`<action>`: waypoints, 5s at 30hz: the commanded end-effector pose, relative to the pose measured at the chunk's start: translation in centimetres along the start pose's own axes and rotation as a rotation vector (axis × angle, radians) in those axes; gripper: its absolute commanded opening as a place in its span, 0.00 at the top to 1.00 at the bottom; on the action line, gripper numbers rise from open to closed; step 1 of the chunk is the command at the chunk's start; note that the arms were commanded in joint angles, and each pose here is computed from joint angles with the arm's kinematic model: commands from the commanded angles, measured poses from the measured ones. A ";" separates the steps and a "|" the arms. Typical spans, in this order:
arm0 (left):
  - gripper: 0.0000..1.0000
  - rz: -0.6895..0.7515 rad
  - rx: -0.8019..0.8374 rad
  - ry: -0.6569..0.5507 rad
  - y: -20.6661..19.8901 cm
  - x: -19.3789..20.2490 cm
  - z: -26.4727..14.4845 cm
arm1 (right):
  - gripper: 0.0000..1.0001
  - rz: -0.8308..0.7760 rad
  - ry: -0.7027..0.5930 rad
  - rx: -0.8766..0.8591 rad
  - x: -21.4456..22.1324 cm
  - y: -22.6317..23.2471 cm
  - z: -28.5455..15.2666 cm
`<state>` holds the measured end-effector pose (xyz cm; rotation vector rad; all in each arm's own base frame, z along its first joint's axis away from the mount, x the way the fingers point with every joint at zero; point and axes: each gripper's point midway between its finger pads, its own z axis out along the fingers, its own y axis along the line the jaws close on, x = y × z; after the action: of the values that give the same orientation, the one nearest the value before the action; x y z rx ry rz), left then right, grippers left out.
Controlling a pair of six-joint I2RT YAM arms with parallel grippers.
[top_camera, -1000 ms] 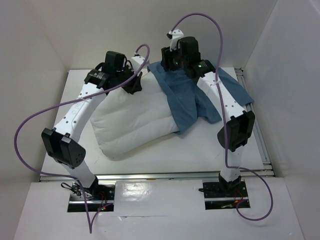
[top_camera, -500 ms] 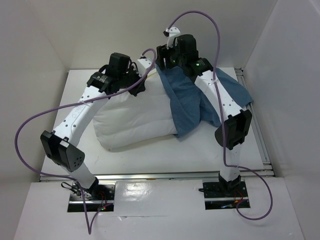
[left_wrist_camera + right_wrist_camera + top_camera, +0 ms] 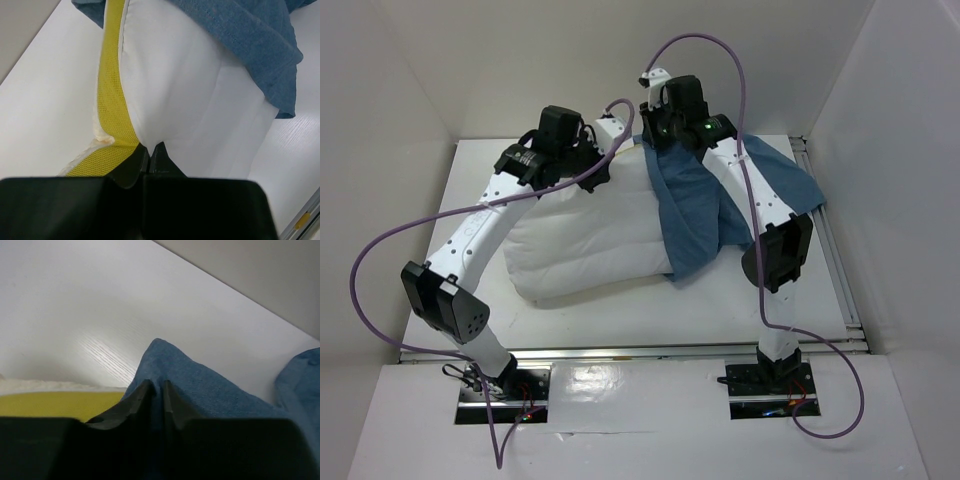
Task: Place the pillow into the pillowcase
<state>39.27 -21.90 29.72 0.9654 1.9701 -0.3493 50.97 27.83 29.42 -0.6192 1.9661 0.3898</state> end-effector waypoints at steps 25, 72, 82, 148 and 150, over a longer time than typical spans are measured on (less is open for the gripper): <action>1.00 0.059 -0.125 -0.271 0.1 -8.4 -1.3 | 1.00 -0.035 -0.026 -0.523 -2.6 20.7 -5.9; 0.15 0.209 0.122 0.252 -11.3 13.4 -2.0 | 0.11 -0.033 -0.033 0.185 6.6 -5.5 -12.9; 0.14 0.413 -0.114 0.313 -8.4 20.3 1.9 | 0.11 -0.023 0.022 0.168 8.5 -5.1 -12.9; 1.00 -0.019 0.046 0.141 -6.9 3.7 3.3 | 1.00 0.030 -0.065 0.153 5.8 -7.8 -10.9; 1.00 -0.036 0.036 0.133 -6.4 3.3 3.5 | 1.00 0.017 -0.086 0.087 4.0 -5.2 -11.2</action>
<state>35.16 -25.99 21.13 1.0616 2.1901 -0.3087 45.04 12.10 24.87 -0.4346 2.0495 0.1482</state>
